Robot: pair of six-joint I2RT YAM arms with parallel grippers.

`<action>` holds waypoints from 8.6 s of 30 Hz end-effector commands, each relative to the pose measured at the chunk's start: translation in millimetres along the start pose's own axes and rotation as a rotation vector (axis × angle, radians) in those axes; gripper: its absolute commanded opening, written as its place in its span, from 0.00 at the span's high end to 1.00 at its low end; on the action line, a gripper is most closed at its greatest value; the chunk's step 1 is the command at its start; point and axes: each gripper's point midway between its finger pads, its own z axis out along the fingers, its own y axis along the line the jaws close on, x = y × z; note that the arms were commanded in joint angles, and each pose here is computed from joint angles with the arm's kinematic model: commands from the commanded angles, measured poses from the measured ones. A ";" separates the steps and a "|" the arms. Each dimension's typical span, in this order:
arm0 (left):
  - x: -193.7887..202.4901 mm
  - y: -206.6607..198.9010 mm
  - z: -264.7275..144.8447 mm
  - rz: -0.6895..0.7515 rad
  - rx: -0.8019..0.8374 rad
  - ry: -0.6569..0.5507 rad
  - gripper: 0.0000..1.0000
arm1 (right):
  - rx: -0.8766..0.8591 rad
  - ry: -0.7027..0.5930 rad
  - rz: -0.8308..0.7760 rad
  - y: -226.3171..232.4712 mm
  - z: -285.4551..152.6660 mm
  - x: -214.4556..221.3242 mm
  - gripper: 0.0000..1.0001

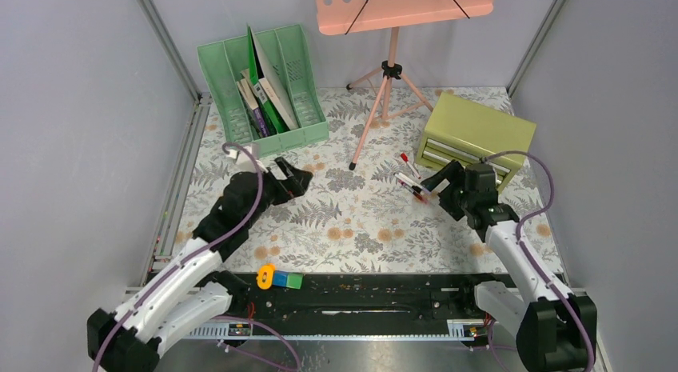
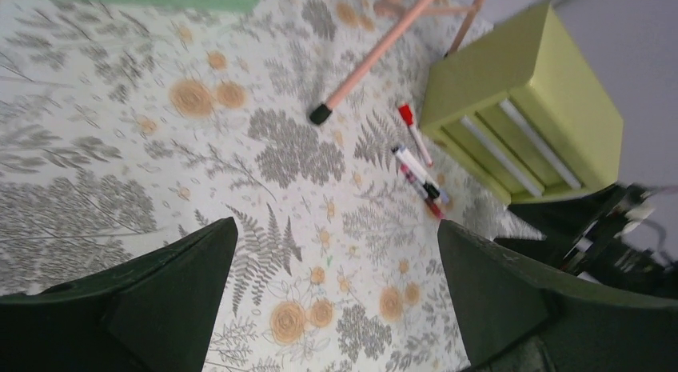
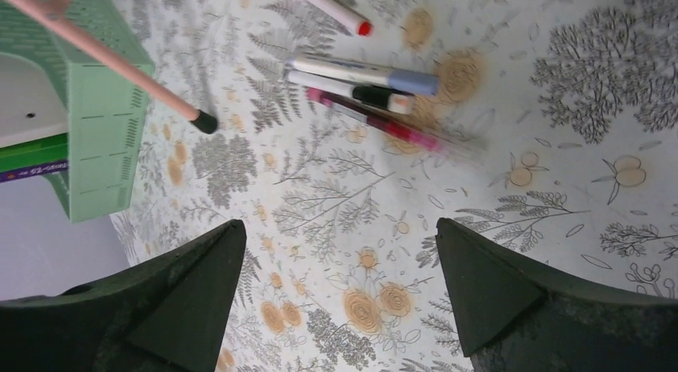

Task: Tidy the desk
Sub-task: Open the drawer in the storage box.

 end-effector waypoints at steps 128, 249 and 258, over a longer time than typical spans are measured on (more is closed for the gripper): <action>239.7 -251.8 291.7 -0.658 0.400 0.462 1.00 | 0.149 -0.218 -0.447 53.2 -98.3 -102.8 0.05; 95.7 45.8 14.7 0.113 -0.122 0.453 0.25 | 0.112 0.115 -0.431 -15.9 -56.5 -22.7 0.31; 17.8 44.7 -37.4 0.202 -0.139 0.122 0.25 | 0.063 0.237 -0.392 -26.9 -53.8 12.4 0.29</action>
